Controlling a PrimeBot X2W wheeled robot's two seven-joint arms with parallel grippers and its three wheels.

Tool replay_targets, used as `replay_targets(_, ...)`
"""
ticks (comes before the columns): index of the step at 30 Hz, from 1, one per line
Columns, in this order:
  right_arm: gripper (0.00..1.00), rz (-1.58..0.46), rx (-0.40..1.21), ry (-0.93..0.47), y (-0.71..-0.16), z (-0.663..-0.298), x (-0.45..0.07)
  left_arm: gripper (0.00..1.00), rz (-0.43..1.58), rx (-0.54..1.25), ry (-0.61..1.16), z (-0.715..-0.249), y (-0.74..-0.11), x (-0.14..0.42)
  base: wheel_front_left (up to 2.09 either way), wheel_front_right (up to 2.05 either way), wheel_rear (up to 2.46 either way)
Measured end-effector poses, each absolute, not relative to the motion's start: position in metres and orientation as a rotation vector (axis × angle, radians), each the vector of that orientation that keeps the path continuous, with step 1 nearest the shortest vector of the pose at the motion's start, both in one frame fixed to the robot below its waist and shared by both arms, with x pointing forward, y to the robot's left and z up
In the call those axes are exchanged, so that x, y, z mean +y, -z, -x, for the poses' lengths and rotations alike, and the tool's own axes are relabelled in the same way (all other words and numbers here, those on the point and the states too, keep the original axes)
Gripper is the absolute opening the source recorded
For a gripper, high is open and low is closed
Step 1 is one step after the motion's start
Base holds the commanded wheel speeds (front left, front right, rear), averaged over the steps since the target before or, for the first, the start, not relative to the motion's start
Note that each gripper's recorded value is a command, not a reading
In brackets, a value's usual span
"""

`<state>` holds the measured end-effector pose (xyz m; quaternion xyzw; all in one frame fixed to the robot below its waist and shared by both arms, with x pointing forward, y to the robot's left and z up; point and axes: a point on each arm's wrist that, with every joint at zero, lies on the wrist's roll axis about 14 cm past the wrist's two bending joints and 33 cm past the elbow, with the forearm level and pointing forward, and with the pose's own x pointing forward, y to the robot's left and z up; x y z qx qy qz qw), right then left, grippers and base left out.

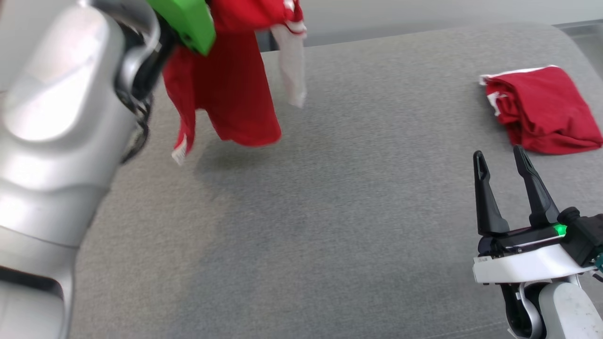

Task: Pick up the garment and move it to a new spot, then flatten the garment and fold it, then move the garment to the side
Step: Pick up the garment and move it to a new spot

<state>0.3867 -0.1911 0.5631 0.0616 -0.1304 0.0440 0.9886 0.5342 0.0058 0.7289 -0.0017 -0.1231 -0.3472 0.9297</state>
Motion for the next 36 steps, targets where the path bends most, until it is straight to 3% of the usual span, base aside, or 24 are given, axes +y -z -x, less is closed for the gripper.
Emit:
replay_targets(11, 1.00, -0.099, -0.288, 0.010, -0.573, -0.358, -0.222, 0.00, 0.113, -0.011, 0.891, -0.480, -0.602, -0.074, 0.00, 0.00, 0.00)
replay_targets(18, 1.00, -0.101, -0.241, 0.004, -0.558, -0.364, -0.218, 0.00, 0.038, 0.136, 0.860, -0.465, -0.501, -0.070, 0.00, 0.00, 0.00)
replay_targets(24, 1.00, -0.090, -0.202, 0.018, -0.546, -0.365, -0.223, 0.00, 0.015, 0.206, 0.863, -0.451, -0.457, -0.076, 0.00, 0.00, 0.00)
replay_targets(30, 1.00, -0.085, -0.199, 0.000, -0.546, -0.364, -0.219, 0.00, -0.021, 0.159, 0.819, -0.448, -0.463, -0.074, 0.00, 0.00, 0.00)
replay_targets(31, 1.00, -0.086, -0.201, -0.002, -0.546, -0.363, -0.218, 0.78, -0.020, 0.149, 0.811, -0.445, -0.466, -0.073, 0.00, 0.00, 0.00)
replay_targets(32, 1.00, -0.088, -0.202, -0.005, -0.546, -0.361, -0.217, 1.00, -0.021, 0.136, 0.807, -0.442, -0.469, -0.073, 0.00, 0.00, 0.00)
replay_targets(36, 1.00, -0.113, -0.180, -0.018, -0.539, -0.353, -0.211, 1.00, 0.021, 0.075, 0.791, -0.429, -0.490, -0.074, 0.00, 0.00, 0.00)
